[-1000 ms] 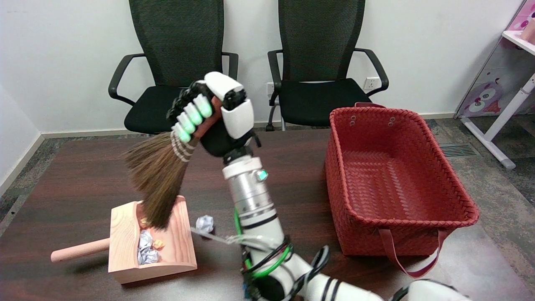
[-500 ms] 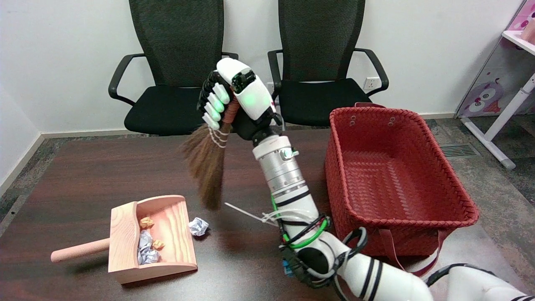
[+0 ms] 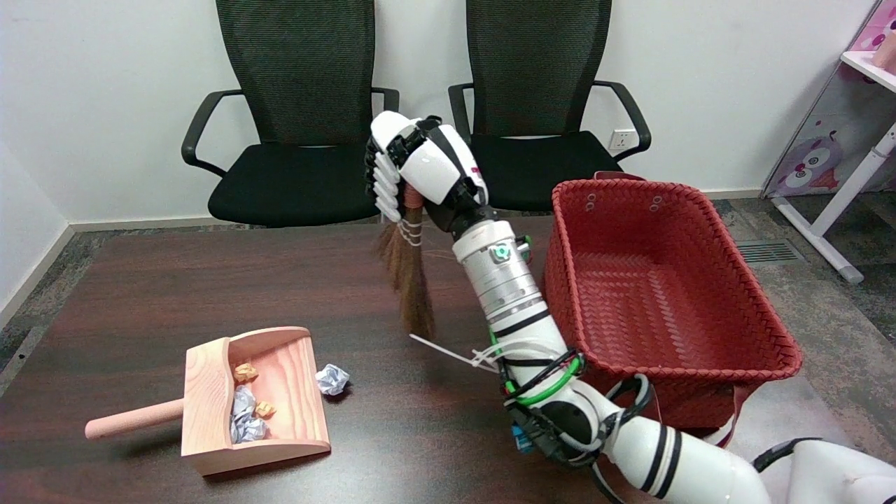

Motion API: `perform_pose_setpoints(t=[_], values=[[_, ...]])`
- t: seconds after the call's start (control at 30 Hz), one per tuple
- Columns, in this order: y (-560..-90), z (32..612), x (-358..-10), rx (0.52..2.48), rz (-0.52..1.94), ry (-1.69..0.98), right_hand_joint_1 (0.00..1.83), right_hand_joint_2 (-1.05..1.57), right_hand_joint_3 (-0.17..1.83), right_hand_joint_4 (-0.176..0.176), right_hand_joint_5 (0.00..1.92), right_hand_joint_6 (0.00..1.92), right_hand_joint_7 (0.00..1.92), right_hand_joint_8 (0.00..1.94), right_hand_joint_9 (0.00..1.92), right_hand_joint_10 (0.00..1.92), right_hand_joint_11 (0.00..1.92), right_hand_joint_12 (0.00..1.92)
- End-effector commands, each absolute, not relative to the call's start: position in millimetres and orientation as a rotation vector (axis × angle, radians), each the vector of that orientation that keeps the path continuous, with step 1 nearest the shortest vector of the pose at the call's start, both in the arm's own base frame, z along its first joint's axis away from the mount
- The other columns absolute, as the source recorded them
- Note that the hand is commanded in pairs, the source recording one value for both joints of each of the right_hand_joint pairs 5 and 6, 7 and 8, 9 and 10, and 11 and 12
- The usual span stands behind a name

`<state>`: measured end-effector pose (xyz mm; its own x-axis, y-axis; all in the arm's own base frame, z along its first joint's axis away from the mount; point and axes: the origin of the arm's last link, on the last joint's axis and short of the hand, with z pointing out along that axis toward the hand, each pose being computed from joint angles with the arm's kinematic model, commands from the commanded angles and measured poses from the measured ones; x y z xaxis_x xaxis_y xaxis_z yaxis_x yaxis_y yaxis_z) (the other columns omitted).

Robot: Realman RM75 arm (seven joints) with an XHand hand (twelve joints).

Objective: Sweep the paper ball into the dustpan.

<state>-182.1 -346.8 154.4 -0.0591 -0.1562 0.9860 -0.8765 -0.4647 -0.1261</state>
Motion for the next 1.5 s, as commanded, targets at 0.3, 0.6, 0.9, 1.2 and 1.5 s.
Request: perform_pose_setpoints(t=[0.3,0.6,0.9,1.2,1.5], values=[[-343,181,-190,1.657,1.397,-1.022,0.71,1.57,1.75,0.041,1.92,1.92,1.92,1.92,1.92,1.92,1.92,1.92],[-355,161,-240,1.435,1.259,-1.405,0.75,1.57,1.79,0.035,1.92,1.92,1.92,1.92,1.92,1.92,1.92,1.92],[-359,161,-224,1.52,1.083,-1.571,0.72,1.57,1.83,0.037,1.92,1.92,1.92,1.92,1.92,1.92,1.92,1.92],[-359,163,-217,1.642,0.995,-1.454,0.73,1.57,1.83,0.041,1.92,1.92,1.92,1.92,1.92,1.92,1.92,1.92],[-352,157,-193,1.806,1.045,-1.193,0.73,1.57,1.83,0.041,1.92,1.92,1.92,1.92,1.92,1.92,1.92,1.92]])
